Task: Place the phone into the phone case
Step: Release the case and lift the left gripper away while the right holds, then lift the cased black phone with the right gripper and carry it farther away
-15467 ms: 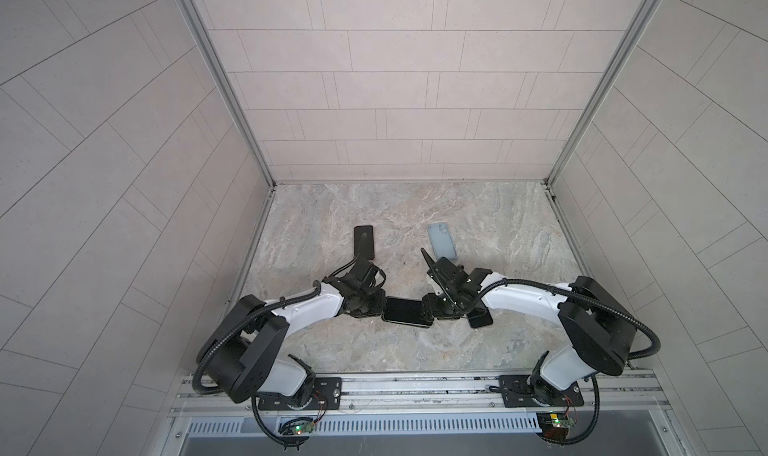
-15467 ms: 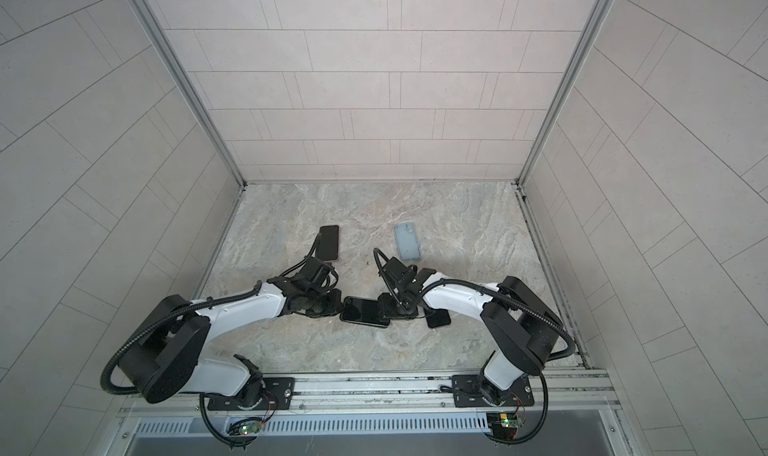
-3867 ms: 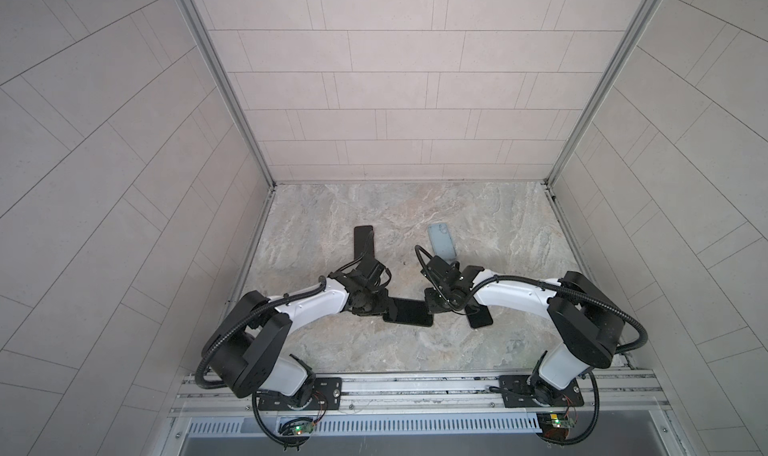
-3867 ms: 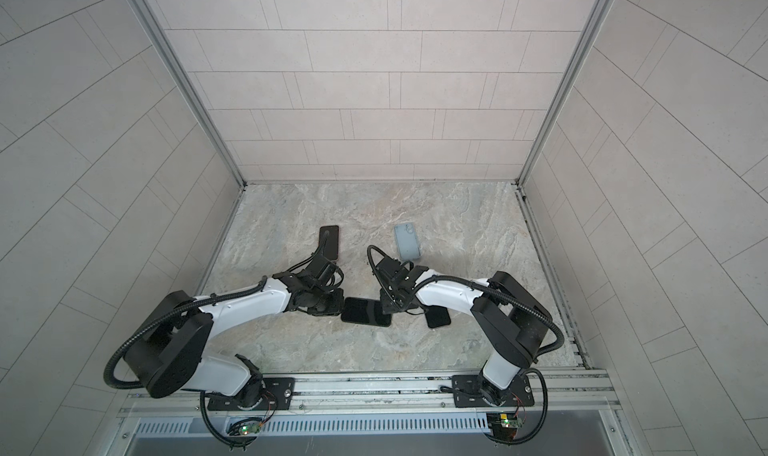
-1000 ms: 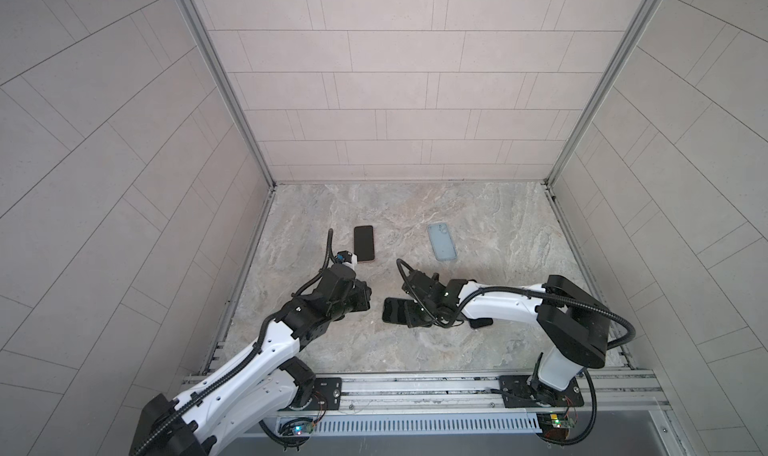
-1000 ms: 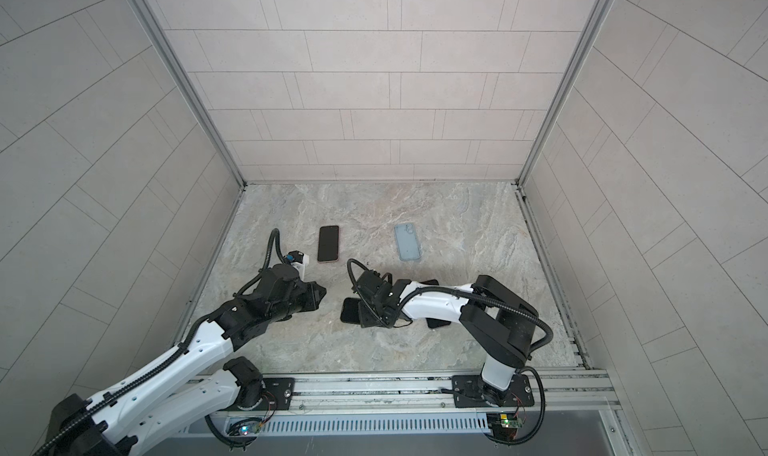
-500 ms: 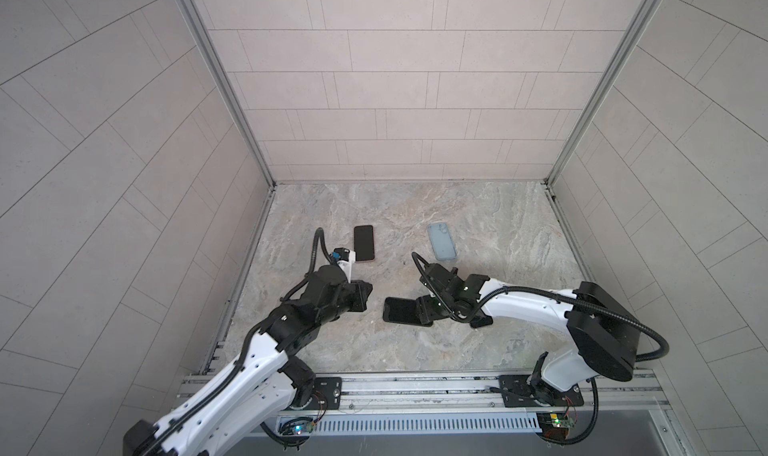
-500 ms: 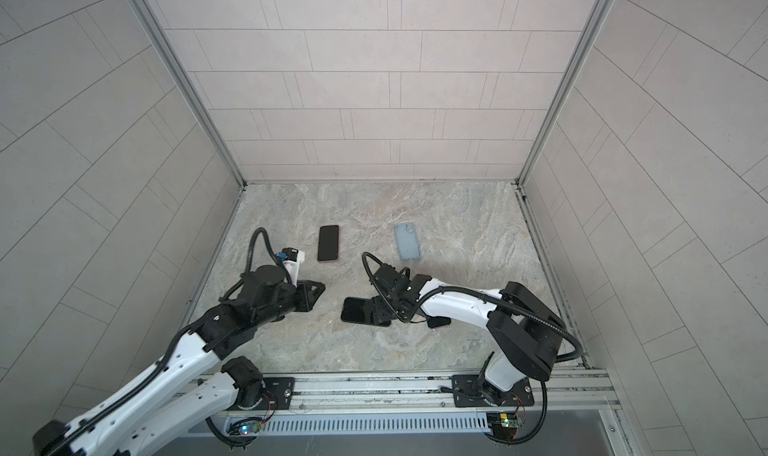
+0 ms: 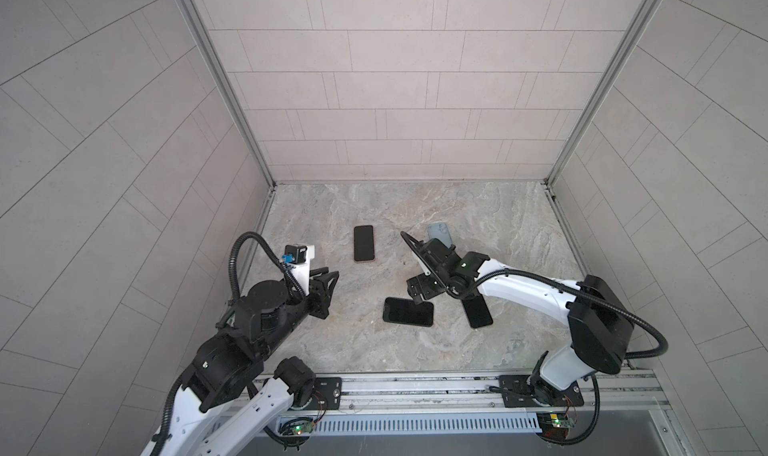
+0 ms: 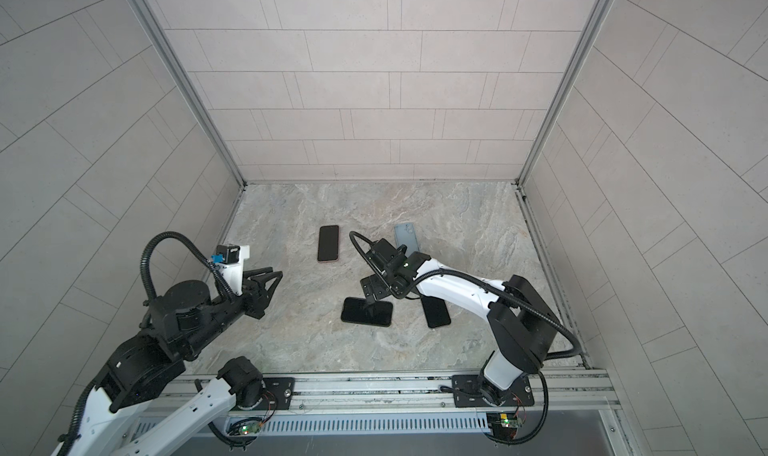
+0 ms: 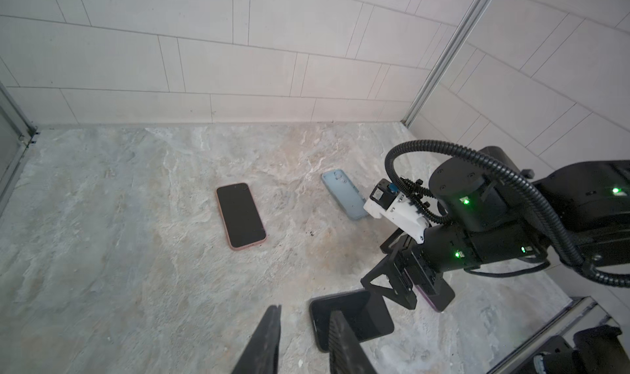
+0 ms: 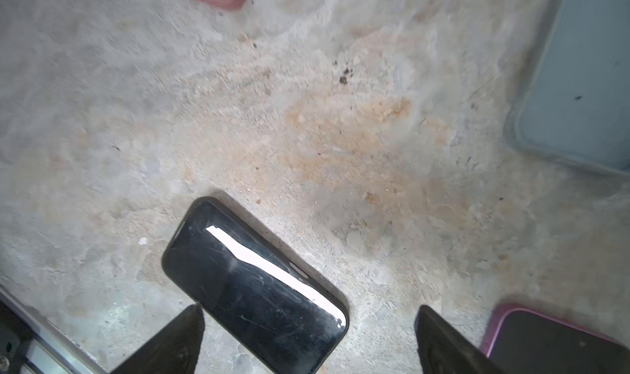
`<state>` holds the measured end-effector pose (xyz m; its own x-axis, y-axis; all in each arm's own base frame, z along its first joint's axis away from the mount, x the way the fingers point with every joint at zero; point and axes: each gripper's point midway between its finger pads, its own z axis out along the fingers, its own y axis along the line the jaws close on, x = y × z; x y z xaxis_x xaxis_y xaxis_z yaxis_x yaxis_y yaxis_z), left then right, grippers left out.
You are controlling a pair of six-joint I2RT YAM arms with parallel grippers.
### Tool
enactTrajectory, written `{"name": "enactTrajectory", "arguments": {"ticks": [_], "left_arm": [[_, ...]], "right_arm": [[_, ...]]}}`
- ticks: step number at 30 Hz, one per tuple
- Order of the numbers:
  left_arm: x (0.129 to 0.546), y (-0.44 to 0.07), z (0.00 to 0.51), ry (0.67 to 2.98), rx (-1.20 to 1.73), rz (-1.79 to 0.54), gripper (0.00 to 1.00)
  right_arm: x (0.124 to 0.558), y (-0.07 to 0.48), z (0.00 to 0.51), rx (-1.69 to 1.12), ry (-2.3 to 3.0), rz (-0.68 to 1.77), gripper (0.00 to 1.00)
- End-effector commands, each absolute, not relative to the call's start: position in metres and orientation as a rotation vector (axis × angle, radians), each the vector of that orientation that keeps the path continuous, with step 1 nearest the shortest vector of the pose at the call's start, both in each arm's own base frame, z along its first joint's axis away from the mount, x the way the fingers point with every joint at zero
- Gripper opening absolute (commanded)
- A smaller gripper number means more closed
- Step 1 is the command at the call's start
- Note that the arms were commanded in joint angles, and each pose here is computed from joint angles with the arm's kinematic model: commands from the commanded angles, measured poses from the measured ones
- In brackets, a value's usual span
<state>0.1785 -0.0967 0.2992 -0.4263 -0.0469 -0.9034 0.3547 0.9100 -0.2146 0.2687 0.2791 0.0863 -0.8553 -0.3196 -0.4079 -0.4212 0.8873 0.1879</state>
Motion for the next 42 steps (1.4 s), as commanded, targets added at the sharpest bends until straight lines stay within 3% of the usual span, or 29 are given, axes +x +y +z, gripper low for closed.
{"name": "enactTrajectory", "arguments": {"ticks": [1, 5, 18, 27, 34, 42], "left_arm": [[0.172, -0.081, 0.298, 1.97, 0.244, -0.366, 0.32], [0.166, -0.068, 0.298, 2.011, 0.264, -0.276, 0.32], [0.169, -0.07, 0.285, 1.996, 0.248, -0.294, 0.33], [0.171, -0.072, 0.283, 2.005, 0.253, -0.291, 0.33], [0.173, -0.073, 0.282, 2.012, 0.254, -0.289, 0.33], [0.174, -0.073, 0.281, 2.018, 0.251, -0.291, 0.33]], "right_arm": [[0.27, 0.277, 0.077, -0.546, 2.737, 0.367, 0.98], [0.27, 0.274, 0.056, -0.498, 2.831, 0.372, 0.98], [0.257, 0.298, 0.041, -0.395, 2.88, 0.623, 0.96], [0.216, 0.309, 0.028, -0.449, 2.908, 0.706, 0.93], [0.168, 0.319, 0.038, -0.594, 2.861, 0.49, 0.93], [0.167, 0.318, 0.04, -0.581, 2.816, 0.114, 0.99]]}}
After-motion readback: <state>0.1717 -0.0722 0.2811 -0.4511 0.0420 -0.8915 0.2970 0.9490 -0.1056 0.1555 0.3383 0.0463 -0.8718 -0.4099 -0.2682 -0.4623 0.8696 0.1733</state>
